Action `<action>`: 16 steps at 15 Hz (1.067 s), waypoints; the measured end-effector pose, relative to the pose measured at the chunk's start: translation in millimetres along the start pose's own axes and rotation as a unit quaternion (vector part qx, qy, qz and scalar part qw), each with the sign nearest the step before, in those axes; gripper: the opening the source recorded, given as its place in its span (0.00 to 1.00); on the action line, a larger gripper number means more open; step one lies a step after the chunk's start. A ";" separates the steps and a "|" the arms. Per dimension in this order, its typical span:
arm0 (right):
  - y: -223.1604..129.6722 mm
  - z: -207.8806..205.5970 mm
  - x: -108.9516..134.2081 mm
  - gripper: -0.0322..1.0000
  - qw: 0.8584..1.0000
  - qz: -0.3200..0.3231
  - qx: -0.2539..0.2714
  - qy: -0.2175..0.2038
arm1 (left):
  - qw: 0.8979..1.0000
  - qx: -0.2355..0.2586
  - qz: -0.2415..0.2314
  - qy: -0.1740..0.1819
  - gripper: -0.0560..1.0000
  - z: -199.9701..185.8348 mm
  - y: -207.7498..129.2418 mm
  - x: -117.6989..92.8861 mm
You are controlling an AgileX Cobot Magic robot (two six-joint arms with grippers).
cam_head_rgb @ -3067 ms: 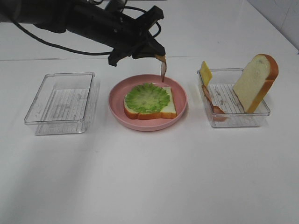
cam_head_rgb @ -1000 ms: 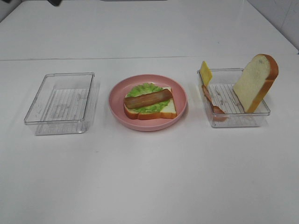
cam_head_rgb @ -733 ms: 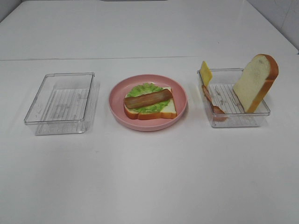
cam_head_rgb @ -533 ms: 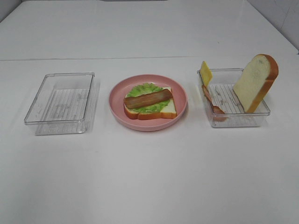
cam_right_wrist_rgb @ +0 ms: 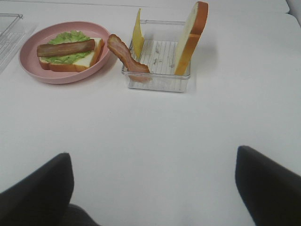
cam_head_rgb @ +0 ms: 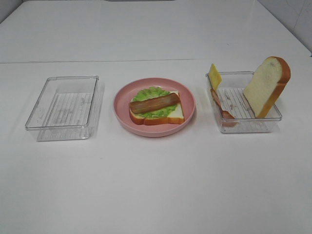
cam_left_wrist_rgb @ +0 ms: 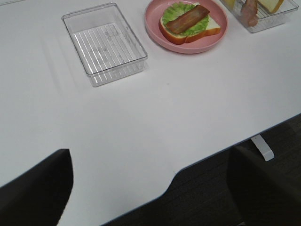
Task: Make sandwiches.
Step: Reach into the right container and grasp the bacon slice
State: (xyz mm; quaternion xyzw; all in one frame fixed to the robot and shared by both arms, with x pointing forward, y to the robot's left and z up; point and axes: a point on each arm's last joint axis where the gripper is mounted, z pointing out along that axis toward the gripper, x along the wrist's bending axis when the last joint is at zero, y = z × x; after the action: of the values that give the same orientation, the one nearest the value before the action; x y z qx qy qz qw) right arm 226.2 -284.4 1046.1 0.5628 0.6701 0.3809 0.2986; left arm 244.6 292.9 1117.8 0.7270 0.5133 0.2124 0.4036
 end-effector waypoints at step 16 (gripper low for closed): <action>78.1 110.6 -10.4 0.86 0.980 0.103 0.155 0.070 | 0.996 -0.081 0.017 0.034 0.84 25.8 -60.0 14.0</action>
State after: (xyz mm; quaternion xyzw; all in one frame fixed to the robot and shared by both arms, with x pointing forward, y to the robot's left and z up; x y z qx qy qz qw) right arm 361.0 -269.4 1053.2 0.6402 0.6785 0.3399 0.1195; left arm 234.1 305.1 1052.9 0.6927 0.4955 0.2848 0.4399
